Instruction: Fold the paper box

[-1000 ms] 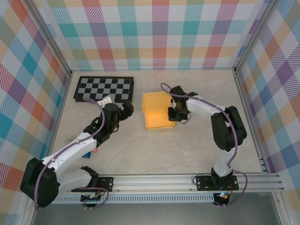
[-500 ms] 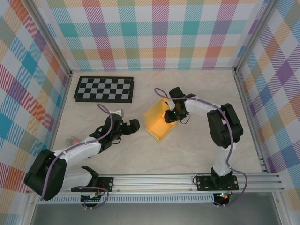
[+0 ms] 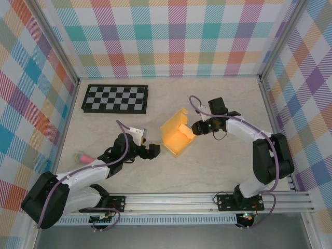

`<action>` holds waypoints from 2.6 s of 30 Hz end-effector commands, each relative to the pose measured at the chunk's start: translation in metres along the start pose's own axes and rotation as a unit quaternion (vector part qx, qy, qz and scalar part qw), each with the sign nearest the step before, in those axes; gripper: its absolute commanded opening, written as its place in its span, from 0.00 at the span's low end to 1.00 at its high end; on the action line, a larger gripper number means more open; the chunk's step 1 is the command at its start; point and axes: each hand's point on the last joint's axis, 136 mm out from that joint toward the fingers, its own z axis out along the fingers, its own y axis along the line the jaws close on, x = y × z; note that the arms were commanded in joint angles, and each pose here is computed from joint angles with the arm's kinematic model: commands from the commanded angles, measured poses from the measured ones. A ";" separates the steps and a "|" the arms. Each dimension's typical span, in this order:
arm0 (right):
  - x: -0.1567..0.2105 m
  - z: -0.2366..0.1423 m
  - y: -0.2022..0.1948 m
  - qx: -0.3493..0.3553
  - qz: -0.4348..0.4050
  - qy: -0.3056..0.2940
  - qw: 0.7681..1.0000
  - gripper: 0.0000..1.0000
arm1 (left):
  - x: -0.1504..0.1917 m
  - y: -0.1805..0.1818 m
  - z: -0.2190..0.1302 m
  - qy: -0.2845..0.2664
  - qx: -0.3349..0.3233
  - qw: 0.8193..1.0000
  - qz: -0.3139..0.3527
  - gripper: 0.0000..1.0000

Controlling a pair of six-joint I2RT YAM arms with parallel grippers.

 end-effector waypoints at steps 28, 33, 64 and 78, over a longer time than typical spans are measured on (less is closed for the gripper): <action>-0.007 0.067 -0.008 0.034 -0.419 0.019 0.907 0.23 | -0.001 -0.015 0.046 0.022 0.058 0.992 0.112 1.00; -0.007 0.063 -0.017 0.067 -0.449 0.039 0.890 0.20 | -0.009 -0.021 0.049 0.013 0.074 0.992 0.102 1.00; 0.018 0.080 -0.046 0.139 -0.536 0.138 0.821 0.22 | -0.070 0.048 0.016 -0.097 -0.052 0.993 -0.031 1.00; -0.033 0.030 -0.015 0.066 -0.361 0.053 0.929 0.39 | -0.091 0.054 0.032 -0.068 -0.071 0.991 -0.090 1.00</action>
